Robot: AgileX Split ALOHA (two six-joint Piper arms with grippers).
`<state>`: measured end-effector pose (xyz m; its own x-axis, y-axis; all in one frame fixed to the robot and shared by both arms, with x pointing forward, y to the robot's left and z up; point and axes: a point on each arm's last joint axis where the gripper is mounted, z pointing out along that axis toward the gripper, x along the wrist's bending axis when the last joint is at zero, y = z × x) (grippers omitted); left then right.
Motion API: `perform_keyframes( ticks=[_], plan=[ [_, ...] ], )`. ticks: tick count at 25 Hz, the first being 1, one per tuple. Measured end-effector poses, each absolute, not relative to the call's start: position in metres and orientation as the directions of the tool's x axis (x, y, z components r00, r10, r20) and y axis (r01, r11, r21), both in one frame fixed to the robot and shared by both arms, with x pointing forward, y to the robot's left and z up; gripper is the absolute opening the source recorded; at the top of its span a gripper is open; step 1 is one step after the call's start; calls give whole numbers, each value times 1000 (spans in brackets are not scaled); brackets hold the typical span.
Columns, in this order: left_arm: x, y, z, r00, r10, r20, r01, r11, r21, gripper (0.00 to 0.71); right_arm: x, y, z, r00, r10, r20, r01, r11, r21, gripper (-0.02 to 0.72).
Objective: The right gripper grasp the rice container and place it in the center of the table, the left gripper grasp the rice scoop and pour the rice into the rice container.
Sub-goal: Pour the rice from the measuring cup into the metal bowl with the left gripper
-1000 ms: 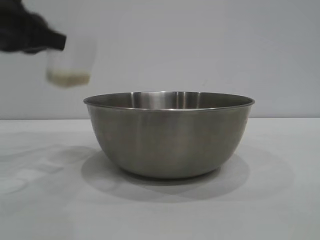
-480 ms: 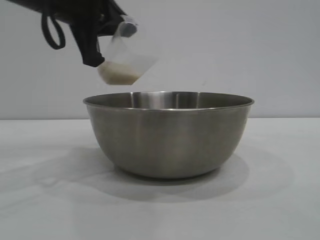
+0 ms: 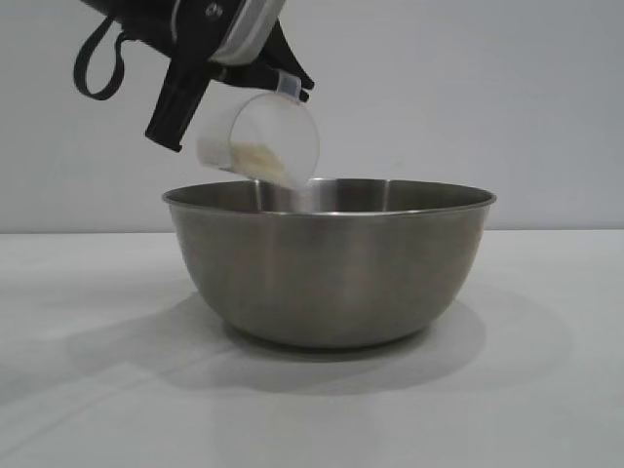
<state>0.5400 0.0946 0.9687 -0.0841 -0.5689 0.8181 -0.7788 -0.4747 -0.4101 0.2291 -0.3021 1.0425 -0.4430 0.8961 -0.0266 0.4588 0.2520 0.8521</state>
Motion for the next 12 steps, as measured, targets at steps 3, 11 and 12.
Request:
perform_keyframes(
  ticks=[3, 11, 12],
  plan=[
    [542, 89, 974, -143, -595, 791, -780, -424, -460, 0, 229, -302, 1042, -443, 896, -27, 459, 252, 852, 472],
    [533, 69, 982, -315, -622, 717, -780, -261, -569, 0, 229, -302, 1042, -443, 896, -27, 459, 252, 852, 472],
    [532, 68, 982, -329, -626, 707, -779, -243, -578, 0, 229, -302, 1042, -443, 896, -27, 459, 252, 852, 472]
  ],
)
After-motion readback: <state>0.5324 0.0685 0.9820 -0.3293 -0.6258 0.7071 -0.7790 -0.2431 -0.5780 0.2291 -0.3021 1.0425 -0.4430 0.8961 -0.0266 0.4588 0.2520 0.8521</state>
